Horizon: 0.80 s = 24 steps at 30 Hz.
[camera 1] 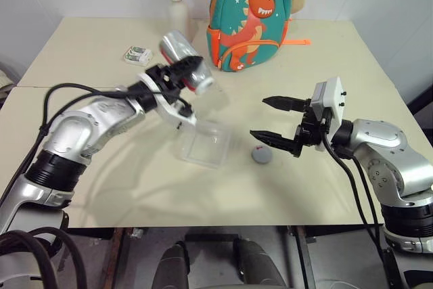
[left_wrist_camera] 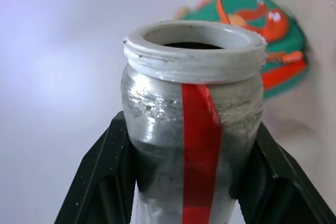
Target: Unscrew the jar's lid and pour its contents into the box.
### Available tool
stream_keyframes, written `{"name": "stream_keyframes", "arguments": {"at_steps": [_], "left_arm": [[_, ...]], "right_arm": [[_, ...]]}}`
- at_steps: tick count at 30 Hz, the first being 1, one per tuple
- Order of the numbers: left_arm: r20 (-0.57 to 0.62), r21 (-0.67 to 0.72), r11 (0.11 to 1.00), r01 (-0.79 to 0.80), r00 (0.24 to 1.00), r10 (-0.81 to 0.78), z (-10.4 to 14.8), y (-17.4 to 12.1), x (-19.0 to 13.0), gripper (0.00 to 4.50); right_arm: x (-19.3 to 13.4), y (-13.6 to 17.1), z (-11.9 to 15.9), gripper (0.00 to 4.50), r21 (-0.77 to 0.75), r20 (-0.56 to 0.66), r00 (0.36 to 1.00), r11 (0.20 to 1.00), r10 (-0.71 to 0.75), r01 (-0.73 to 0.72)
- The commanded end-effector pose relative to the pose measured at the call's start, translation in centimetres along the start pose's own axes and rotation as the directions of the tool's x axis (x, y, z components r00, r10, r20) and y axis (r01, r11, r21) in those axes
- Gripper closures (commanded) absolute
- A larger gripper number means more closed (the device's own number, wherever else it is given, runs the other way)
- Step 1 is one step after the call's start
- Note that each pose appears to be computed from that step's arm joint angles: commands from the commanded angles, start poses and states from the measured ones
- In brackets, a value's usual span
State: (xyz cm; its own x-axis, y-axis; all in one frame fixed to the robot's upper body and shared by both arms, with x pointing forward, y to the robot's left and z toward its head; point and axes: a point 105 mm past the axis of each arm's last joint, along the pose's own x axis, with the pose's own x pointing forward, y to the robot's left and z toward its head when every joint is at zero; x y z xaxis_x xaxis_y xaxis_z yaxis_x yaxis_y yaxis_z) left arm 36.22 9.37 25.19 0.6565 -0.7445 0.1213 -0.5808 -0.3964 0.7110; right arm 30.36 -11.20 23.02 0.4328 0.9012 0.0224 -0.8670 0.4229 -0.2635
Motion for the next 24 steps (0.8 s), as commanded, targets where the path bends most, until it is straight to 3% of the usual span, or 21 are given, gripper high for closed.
{"name": "stream_keyframes", "arguments": {"at_steps": [1,6,12,16,19,21,24], "left_arm": [[0.047,0.172,0.981,-0.086,0.996,0.079,0.4,0.6,0.5,2.48],[0.065,0.282,0.929,-0.242,0.970,0.233,-0.2,3.6,2.4,2.48],[0.090,0.296,0.937,-0.185,0.982,0.166,-0.2,2.1,1.2,2.48],[0.040,0.218,0.965,-0.144,0.990,0.138,-0.9,1.5,0.6,2.48],[-0.032,0.082,0.994,-0.066,0.997,0.069,-2.1,0.2,-0.1,2.48],[-0.102,-0.140,0.989,-0.039,0.994,0.025,-3.1,-0.8,-0.8,2.48],[-0.234,-0.575,0.813,-0.091,0.971,-0.057,-4.6,-2.1,-2.0,2.48]], "right_arm": [[0.5,-0.2,1.8,0.04,-0.012,0.079,0.996,1.000,-0.028,0.029],[0.8,-0.7,2.3,0.04,0.043,0.134,0.989,0.997,-0.070,0.065],[0.8,-0.9,2.3,0.04,0.056,0.143,0.987,0.996,-0.079,0.071],[0.9,-1.2,2.4,0.04,0.055,0.147,0.986,0.996,-0.080,0.072],[0.8,-1.2,2.3,0.04,0.057,0.147,0.986,0.996,-0.081,0.073],[0.7,-1.1,2.1,0.04,0.063,0.143,0.986,0.995,-0.084,0.075],[0.6,-1.0,1.9,0.04,0.066,0.138,0.987,0.995,-0.086,0.077]]}}
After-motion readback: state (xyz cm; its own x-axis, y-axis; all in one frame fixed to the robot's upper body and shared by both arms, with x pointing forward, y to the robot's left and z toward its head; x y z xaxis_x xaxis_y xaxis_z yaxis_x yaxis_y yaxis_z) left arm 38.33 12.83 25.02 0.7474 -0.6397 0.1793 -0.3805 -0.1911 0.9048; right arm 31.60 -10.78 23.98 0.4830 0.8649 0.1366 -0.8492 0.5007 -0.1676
